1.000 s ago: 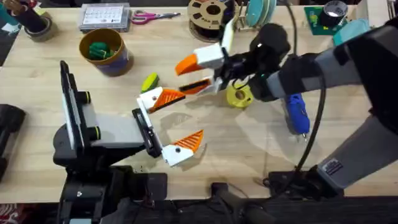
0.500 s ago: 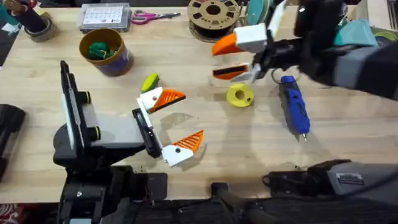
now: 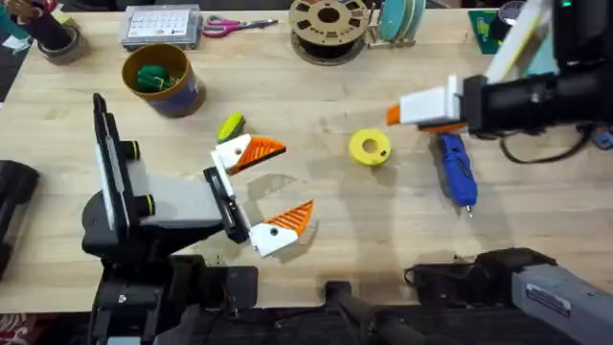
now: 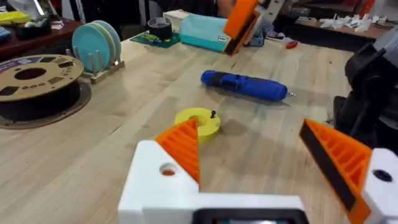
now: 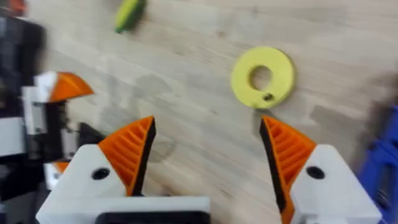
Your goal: Pick up the gripper from the table and insert it into the empty holder that is missing its gripper. Then pick up a screw, insert it into the mounting hole, and use the screwdriver to tighten it. Finally, clean up the table by picking up the vegetable and placing it into the bucket.
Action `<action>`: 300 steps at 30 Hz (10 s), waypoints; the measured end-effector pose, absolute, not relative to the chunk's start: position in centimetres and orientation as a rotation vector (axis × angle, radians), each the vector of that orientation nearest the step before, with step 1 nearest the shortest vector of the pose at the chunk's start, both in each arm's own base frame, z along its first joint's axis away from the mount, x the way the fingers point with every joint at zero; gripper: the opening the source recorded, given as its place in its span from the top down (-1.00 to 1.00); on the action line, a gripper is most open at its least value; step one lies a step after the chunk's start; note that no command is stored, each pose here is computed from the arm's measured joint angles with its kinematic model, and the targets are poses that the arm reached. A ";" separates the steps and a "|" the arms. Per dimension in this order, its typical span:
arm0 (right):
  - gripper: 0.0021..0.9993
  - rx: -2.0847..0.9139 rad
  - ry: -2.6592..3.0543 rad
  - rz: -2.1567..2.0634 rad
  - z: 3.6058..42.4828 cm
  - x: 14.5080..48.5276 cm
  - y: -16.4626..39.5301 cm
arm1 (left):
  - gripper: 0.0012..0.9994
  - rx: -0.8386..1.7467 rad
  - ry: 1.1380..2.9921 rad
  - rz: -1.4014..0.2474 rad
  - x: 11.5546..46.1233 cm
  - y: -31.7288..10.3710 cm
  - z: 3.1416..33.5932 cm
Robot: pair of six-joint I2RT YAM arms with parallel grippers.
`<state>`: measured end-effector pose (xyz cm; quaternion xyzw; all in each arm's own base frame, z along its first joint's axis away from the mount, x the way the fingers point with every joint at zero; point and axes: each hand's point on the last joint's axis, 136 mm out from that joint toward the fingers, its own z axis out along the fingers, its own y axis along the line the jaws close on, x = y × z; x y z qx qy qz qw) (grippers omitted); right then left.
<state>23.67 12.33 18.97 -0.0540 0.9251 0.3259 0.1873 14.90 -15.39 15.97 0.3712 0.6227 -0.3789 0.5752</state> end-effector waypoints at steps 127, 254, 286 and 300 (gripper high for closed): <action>-0.67 -0.478 2.893 0.135 7.6 25.1 12.5 | -0.97 0.869 1.458 -0.888 14.9 -15.4 16.0; 0.99 -1.685 2.107 0.257 27.7 25.9 29.7 | -0.97 0.869 1.459 -0.888 14.9 -15.4 16.0; 0.99 -1.971 1.782 0.385 28.4 21.6 33.6 | -0.97 0.870 1.458 -0.888 14.9 -15.4 16.0; 0.99 -2.010 1.767 0.399 27.5 21.0 34.8 | -0.97 0.869 1.459 -0.888 14.9 -15.4 16.0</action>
